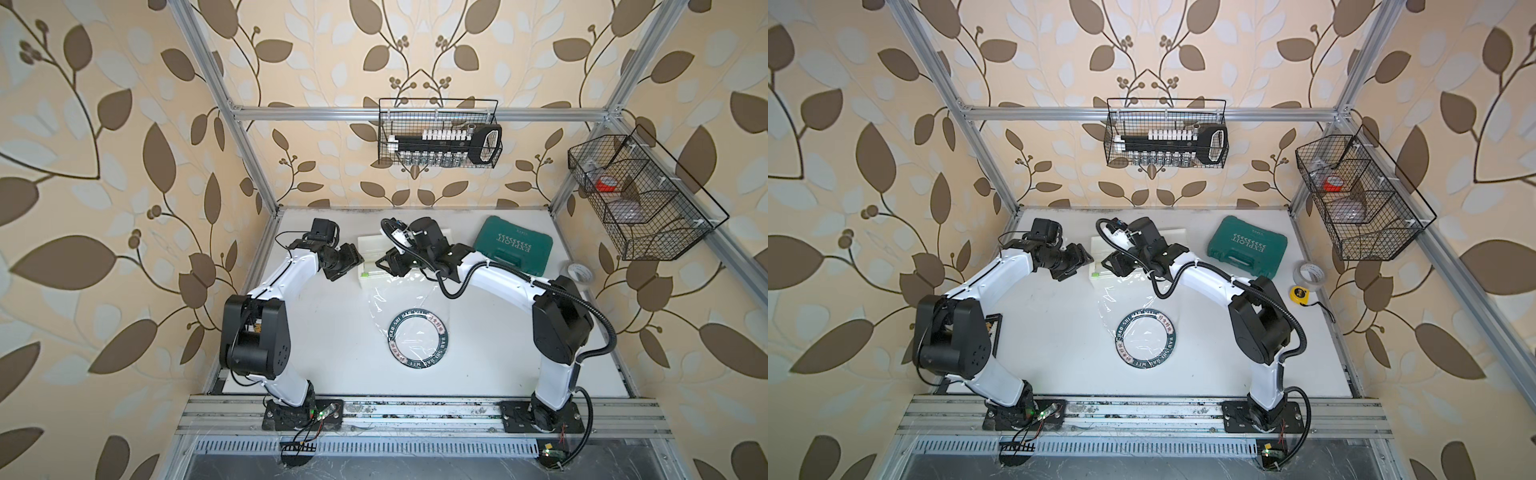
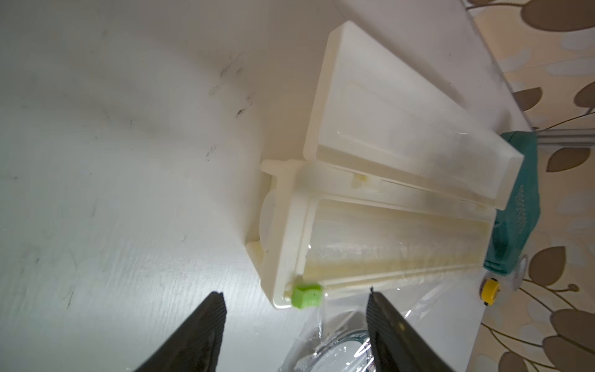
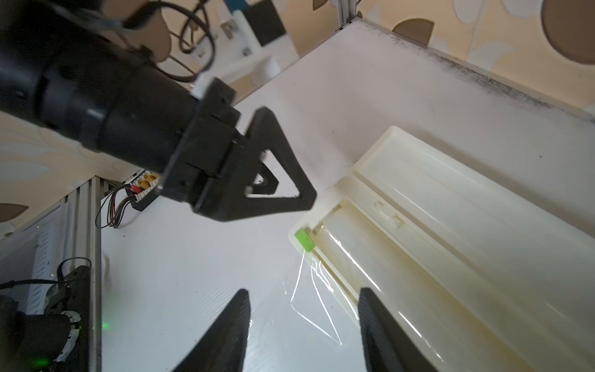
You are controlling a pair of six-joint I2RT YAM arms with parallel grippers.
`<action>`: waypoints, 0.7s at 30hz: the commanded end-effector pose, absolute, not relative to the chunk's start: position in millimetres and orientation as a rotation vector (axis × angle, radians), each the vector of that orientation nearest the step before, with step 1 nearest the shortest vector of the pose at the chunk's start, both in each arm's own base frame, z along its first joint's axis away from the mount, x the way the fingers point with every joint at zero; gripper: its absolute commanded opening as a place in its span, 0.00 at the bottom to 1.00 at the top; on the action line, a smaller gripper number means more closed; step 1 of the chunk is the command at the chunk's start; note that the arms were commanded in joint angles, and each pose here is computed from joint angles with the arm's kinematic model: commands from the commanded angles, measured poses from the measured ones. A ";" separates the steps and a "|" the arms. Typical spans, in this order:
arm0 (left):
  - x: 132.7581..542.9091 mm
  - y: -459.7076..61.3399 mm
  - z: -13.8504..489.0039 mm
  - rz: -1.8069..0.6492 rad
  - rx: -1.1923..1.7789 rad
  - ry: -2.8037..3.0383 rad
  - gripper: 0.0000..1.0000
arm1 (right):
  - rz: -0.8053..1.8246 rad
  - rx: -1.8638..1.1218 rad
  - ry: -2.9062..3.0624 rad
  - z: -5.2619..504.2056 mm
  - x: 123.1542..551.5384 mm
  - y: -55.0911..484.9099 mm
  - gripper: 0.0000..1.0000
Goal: Wrap the plate with plastic wrap
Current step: Tear off the plastic wrap from the plastic wrap cutting box.
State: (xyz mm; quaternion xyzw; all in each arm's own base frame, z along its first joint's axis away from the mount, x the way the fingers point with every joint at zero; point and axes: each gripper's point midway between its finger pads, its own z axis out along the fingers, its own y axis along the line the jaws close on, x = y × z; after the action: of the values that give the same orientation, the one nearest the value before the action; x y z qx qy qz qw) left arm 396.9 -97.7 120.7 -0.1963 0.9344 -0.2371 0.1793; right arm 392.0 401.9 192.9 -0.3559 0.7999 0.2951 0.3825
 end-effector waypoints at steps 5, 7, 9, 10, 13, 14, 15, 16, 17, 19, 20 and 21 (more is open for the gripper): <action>414.9 -106.7 111.7 -0.727 -0.381 2.656 0.67 | 0.614 -1.240 1.973 152.9 391.6 434.0 0.52; 418.2 -108.5 106.8 -0.748 -0.382 2.646 0.65 | 0.588 -1.275 1.967 140.3 395.3 436.2 0.51; 420.3 -109.5 101.7 -0.772 -0.389 2.642 0.61 | 0.578 -1.291 1.964 132.6 399.3 439.7 0.48; 420.6 -109.3 96.8 -0.778 -0.399 2.645 0.58 | 0.573 -1.302 1.960 130.1 401.5 441.3 0.47; 419.4 -107.4 82.5 -0.781 -0.421 2.653 0.53 | 0.567 -1.330 1.956 120.4 405.1 446.2 0.44; 419.8 -107.0 79.5 -0.786 -0.430 2.654 0.52 | 0.566 -1.335 1.958 117.8 406.5 447.0 0.43; 420.8 -107.5 77.2 -0.799 -0.436 2.652 0.49 | 0.571 -1.341 1.956 116.3 406.8 449.1 0.42; 421.4 -108.2 75.0 -0.815 -0.443 2.649 0.46 | 0.576 -1.349 1.960 112.4 406.6 450.4 0.41; 422.0 -108.9 73.7 -0.825 -0.449 2.644 0.43 | 0.581 -1.348 1.961 111.3 407.7 451.2 0.40; 421.8 -109.0 69.1 -0.839 -0.459 2.643 0.39 | 0.596 -1.351 1.960 108.1 408.3 454.3 0.39; 421.5 -108.5 67.2 -0.840 -0.464 2.645 0.36 | 0.601 -1.351 1.962 106.7 408.6 456.2 0.38; 421.3 -107.9 64.7 -0.842 -0.469 2.648 0.33 | 0.601 -1.349 1.966 104.8 410.1 456.9 0.37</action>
State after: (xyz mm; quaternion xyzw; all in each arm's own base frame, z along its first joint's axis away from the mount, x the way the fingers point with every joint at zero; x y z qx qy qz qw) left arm 424.5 -114.1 87.5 -0.1500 0.9240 -0.3035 0.1776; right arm 410.5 450.2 107.8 -0.5029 0.7626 0.2237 0.3399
